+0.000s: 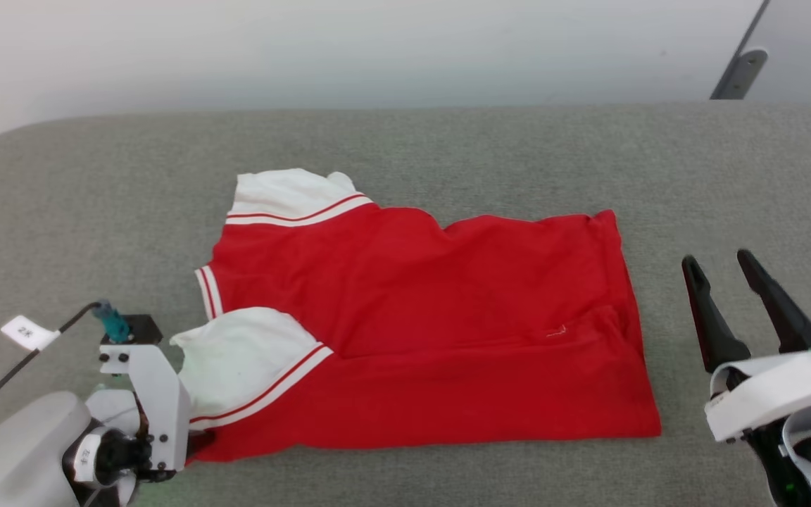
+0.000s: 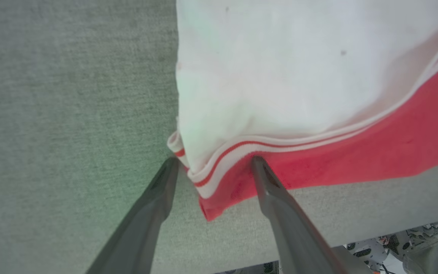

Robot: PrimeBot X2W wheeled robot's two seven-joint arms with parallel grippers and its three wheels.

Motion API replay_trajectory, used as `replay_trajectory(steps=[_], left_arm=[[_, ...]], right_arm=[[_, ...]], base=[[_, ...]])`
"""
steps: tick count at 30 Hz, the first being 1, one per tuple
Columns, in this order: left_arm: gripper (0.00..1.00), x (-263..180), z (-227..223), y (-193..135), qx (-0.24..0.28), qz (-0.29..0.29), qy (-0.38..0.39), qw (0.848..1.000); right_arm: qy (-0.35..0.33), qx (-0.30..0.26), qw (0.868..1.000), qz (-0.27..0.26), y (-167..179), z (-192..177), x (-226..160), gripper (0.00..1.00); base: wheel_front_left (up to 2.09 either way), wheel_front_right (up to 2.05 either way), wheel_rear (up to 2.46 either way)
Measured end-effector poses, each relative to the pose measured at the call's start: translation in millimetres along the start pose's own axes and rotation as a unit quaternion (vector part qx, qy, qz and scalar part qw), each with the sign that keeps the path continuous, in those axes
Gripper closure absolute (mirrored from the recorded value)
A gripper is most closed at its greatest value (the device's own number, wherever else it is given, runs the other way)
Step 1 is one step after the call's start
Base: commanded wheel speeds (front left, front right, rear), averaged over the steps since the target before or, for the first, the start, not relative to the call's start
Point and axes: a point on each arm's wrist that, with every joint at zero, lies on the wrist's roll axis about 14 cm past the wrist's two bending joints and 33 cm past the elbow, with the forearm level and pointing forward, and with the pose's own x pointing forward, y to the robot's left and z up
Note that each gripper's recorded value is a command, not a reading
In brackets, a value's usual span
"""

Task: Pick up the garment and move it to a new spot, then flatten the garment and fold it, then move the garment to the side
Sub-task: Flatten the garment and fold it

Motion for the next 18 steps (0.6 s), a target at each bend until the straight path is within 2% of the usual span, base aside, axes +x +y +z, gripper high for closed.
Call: replay_trajectory(steps=[6,7,8,11,18], left_arm=[[0.0,16.9,-5.6,3.2,-0.023,-0.006,0.03,0.999],[0.25,19.3,-7.3,1.6,-0.028,-0.011,0.038,0.999],[1.0,21.0,-8.1,0.1,-0.029,-0.017,0.044,0.998],[1.0,24.4,-9.0,0.5,-0.03,-0.022,0.057,0.998],[1.0,29.3,-5.8,-3.6,-0.022,-0.032,0.057,0.998]], right_arm=[[0.045,0.016,0.999,-0.025,-9.0,-24.3,-14.3,0.0],[0.057,0.018,0.998,-0.028,-10.3,-29.7,-16.7,0.0],[0.072,0.022,0.997,-0.032,-12.0,-36.3,-19.5,0.0],[0.134,0.041,0.989,-0.04,-13.7,-62.1,-30.1,0.0],[0.269,0.068,0.96,-0.037,-7.7,-114.8,-47.7,0.0]], base=[[0.0,0.0,0.0],[0.0,0.0,0.0],[0.0,0.0,0.0],[0.0,0.0,0.0],[0.0,0.0,0.0]])
